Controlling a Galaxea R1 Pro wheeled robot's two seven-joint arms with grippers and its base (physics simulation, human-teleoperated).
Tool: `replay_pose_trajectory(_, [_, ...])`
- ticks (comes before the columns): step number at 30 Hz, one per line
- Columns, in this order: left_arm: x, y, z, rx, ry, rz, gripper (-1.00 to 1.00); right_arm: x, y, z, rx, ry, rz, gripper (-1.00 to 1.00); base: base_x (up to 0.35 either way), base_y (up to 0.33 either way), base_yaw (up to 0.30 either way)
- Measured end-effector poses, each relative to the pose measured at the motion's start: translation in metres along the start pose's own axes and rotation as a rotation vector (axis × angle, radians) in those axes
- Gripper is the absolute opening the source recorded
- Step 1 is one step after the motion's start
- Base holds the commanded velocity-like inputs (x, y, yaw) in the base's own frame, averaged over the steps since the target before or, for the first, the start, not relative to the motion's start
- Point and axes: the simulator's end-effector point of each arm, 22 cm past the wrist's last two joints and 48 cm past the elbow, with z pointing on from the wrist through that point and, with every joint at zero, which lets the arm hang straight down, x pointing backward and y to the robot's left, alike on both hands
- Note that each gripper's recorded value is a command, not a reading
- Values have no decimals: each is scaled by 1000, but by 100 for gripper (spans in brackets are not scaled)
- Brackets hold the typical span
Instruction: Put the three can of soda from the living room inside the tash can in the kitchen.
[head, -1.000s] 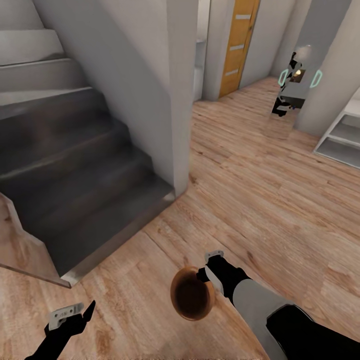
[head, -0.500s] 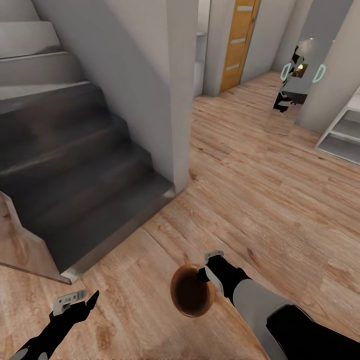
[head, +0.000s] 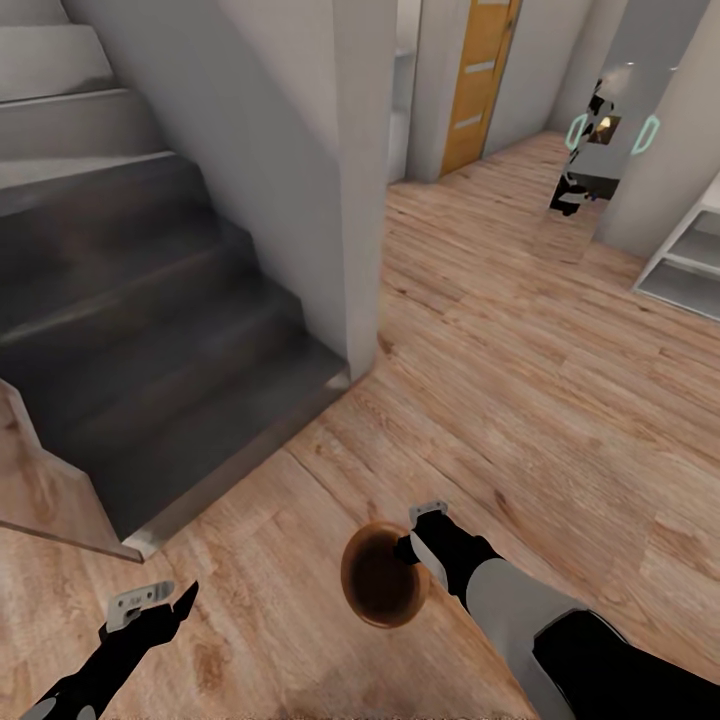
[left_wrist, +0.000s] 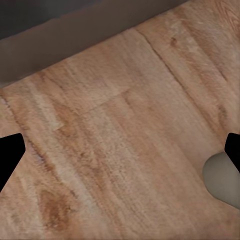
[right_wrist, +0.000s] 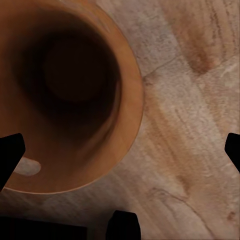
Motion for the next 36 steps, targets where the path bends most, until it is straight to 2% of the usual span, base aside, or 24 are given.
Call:
replay_pose_trajectory(19, [12,3,3,-10,24,-2,100,11,3,13,-7,28,-1,100,0,0,0])
replay_pose_trajectory(36, [47,12,29,-17,48,-1,100,28,10,56,-15,53,-2,100,0,0,0])
